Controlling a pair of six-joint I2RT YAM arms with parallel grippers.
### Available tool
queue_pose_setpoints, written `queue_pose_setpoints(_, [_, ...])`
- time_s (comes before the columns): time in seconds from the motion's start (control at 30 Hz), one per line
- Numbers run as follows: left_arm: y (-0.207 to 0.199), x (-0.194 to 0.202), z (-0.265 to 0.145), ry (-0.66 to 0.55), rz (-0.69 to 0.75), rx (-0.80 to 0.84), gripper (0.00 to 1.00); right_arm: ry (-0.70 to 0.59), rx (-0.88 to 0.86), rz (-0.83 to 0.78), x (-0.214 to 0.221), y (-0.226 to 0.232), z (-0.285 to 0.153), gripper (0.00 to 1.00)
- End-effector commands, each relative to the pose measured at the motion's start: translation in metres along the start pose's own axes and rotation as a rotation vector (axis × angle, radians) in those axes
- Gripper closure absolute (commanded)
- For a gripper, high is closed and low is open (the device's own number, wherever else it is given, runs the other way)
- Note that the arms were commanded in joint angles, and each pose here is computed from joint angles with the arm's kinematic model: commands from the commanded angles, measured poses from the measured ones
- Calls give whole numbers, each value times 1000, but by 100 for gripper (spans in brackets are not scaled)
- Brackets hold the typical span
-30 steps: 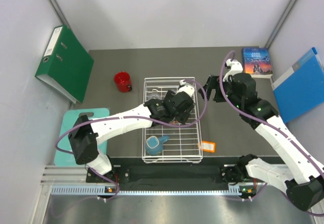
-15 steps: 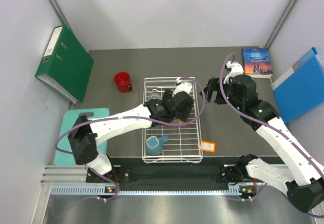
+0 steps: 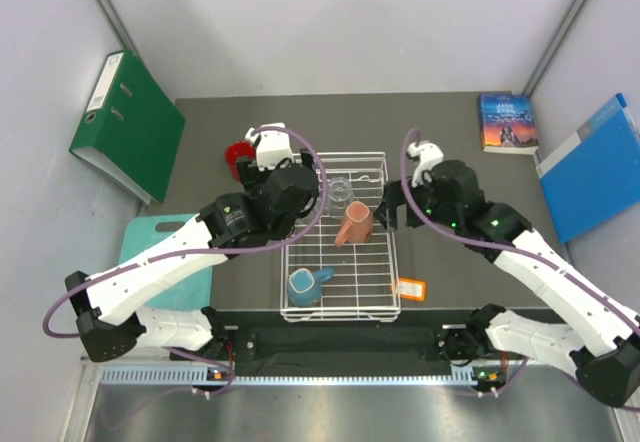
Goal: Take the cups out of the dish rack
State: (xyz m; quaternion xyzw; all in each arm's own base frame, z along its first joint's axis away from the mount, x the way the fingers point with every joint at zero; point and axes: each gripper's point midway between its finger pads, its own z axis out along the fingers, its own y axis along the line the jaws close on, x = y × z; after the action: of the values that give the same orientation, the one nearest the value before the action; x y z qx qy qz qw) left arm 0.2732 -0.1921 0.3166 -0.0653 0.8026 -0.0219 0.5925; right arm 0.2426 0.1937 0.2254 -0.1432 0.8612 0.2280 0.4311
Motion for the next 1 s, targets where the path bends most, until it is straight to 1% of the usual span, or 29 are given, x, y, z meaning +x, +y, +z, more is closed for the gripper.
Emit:
queue_pose_setpoints(0.0, [24,13,9,19,1,-101,9,11,-92,-107,2,39,10,0])
queue_pose_setpoints(0.07, [25,20,10,35,0,-99,9,31,-116,-121,6,51,16,0])
queue_pose_setpoints(0.13, [27,24,10,44,-1,-103,9,34,-83,-116,6,50,26,0])
queue_pose_setpoints(0.33, [30,36,10,66,-11,-105,9,79,-66,-101,22,54,55,0])
queue_pose_setpoints(0.37, [31,38,9,69,-12,-106,9,62,-70,-101,17,57,57,0])
queue_pose_setpoints(0.73, [37,45,8,80,-8,-108,9,51,0,-144,1,56,89,1])
queue_pose_setpoints(0.83, [38,46,8,83,-4,-107,9,71,15,-155,2,55,99,1])
queue_pose_setpoints(0.97, [39,47,7,84,4,-108,9,112,42,-161,16,49,110,0])
